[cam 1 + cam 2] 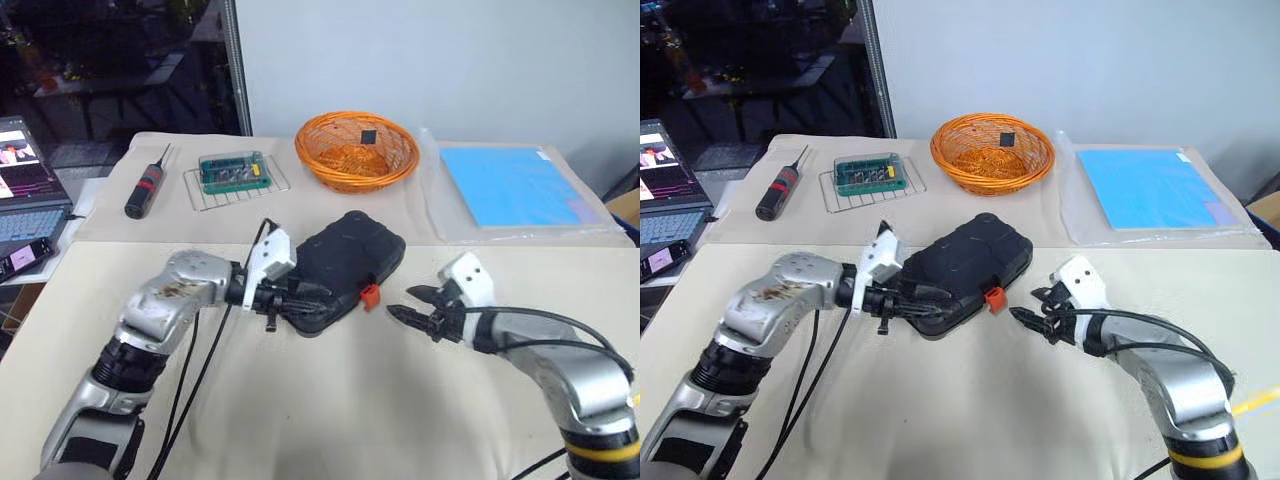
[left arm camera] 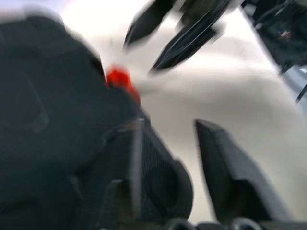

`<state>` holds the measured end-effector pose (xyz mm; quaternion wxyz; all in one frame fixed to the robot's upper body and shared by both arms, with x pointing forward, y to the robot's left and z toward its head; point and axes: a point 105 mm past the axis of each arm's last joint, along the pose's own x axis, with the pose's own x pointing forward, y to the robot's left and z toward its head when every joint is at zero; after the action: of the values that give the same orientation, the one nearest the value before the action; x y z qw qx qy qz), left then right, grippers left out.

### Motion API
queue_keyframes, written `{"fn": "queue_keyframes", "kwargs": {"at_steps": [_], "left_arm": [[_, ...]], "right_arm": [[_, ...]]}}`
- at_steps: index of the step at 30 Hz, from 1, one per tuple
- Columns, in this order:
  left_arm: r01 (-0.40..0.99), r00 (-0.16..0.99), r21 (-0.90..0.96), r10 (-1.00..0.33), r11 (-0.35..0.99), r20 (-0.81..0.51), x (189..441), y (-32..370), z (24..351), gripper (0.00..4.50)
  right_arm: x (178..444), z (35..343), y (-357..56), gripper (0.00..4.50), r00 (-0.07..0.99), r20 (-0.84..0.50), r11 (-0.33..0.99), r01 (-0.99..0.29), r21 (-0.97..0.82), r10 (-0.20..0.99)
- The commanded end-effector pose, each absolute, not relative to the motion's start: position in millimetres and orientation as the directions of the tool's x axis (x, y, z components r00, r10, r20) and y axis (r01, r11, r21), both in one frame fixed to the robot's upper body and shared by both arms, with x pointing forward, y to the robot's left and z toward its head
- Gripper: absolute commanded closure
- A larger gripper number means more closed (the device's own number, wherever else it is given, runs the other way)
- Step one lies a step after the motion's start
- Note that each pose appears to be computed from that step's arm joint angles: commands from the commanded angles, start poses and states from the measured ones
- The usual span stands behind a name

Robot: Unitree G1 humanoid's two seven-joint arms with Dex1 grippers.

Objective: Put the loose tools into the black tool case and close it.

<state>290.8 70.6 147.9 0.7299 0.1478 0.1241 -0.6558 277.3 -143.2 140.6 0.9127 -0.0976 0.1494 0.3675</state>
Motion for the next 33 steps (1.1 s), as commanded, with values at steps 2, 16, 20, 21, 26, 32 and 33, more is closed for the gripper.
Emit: {"fn": "queue_keyframes", "kwargs": {"at_steps": [2,16,20,21,26,32,33], "left_arm": [[0.997,0.081,0.039,-0.875,0.072,-0.477,288.6,80.3,119.6,0.75],[0.994,0.111,0.071,-0.874,0.087,-0.473,296.3,86.5,125.1,0.75],[0.993,0.118,0.076,-0.872,0.093,-0.475,296.1,88.4,124.8,0.72],[0.992,0.121,0.077,-0.871,0.096,-0.477,296.2,89.2,124.5,0.72],[0.991,0.129,0.081,-0.867,0.103,-0.481,295.7,91.4,122.2,0.72],[0.991,0.133,0.086,-0.864,0.104,-0.486,295.3,91.4,119.2,0.72],[0.991,0.133,0.087,-0.863,0.104,-0.486,295.3,91.3,118.8,0.72]], "right_arm": [[275.6,140.3,-123.1,0.64,0.673,-0.307,0.696,-0.717,-0.044,0.673],[307.2,117.1,-106.7,0.64,0.716,-0.299,0.745,-0.667,-0.024,0.631],[311.1,116.4,-103.4,1.63,0.715,-0.291,0.74,-0.671,-0.03,0.636],[311.4,116.6,-102.9,1.95,0.714,-0.289,0.738,-0.674,-0.034,0.638],[313.2,122.7,-104.5,3.32,0.72,-0.273,0.734,-0.676,-0.07,0.638],[312.9,143.0,-99.6,3.33,0.728,-0.22,0.718,-0.682,-0.136,0.65],[313.3,145.6,-98.0,3.33,0.727,-0.213,0.716,-0.684,-0.138,0.653]]}}
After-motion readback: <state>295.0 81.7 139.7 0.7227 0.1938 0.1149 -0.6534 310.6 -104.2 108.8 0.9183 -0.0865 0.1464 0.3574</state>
